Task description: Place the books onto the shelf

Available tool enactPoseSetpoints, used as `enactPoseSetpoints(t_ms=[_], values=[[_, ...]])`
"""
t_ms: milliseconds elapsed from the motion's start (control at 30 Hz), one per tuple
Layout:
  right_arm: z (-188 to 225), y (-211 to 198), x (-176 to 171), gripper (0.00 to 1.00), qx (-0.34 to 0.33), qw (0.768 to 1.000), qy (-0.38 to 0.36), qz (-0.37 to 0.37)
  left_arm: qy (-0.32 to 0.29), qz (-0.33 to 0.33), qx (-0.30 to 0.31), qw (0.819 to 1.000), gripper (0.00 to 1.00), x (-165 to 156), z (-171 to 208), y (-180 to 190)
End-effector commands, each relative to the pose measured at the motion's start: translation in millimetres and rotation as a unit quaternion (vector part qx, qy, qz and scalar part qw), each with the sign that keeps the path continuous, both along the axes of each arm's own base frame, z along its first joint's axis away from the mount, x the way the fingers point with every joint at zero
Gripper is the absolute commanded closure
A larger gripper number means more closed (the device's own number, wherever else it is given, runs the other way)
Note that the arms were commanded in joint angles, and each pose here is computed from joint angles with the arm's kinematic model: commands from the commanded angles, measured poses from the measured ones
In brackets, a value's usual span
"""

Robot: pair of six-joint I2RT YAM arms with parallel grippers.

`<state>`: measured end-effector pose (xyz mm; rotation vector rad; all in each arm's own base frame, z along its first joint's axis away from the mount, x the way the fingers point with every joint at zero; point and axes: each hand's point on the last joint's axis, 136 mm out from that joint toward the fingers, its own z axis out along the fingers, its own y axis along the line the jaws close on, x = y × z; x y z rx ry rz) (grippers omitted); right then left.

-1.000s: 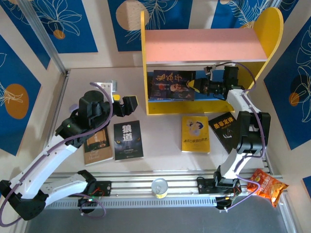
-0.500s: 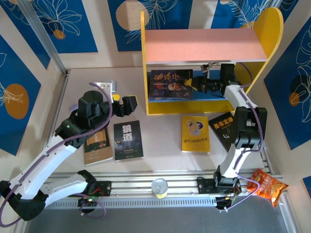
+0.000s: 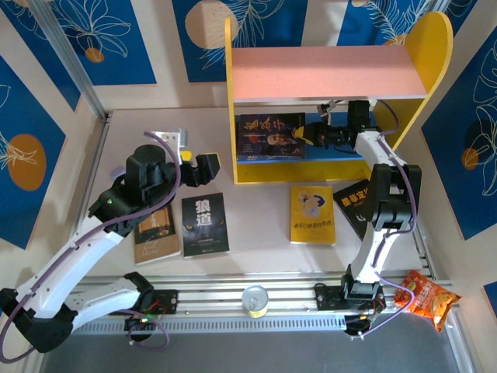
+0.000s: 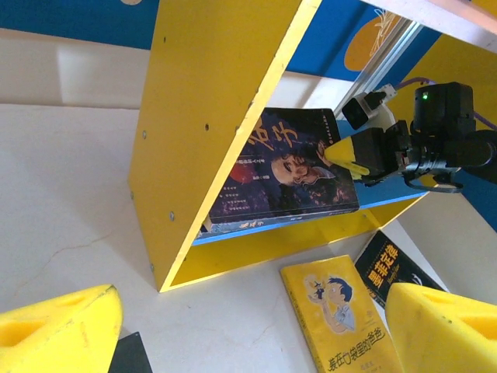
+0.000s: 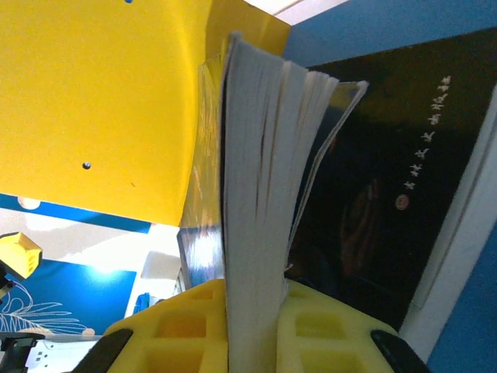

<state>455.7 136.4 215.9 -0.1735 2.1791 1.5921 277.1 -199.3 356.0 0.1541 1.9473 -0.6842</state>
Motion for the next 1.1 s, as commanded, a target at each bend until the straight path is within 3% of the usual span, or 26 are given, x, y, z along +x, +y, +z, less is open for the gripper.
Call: enactPoseSetpoints(t_ms=[0, 200, 500, 800, 1067], values=[[20.1, 4.1, 0.6, 0.87, 0.0, 1.0, -0.026, 0.014, -0.027, 0.008, -0.001, 1.0, 0.12, 4.6, 17.4, 4.4], [20.4, 1.9, 2.0, 0.7, -0.017, 1.0, -0.025, 0.002, -0.026, 0.009, 0.0, 1.0, 0.12, 5.0, 15.9, 4.5], [13.0, -2.8, 8.1, 0.56, -0.037, 0.999, -0.01, -0.023, -0.027, 0.015, 0.0, 1.0, 0.12, 0.9, 15.5, 10.7], [7.5, -12.9, 3.9, 0.5, -0.067, 0.996, 0.004, -0.058, -0.02, 0.015, 0.006, 1.0, 0.12, -1.3, 10.7, 12.1], [6.9, -15.1, -19.6, 0.47, -0.085, 0.993, 0.006, -0.076, -0.02, 0.016, 0.006, 1.0, 0.12, -2.1, 8.6, 13.4]])
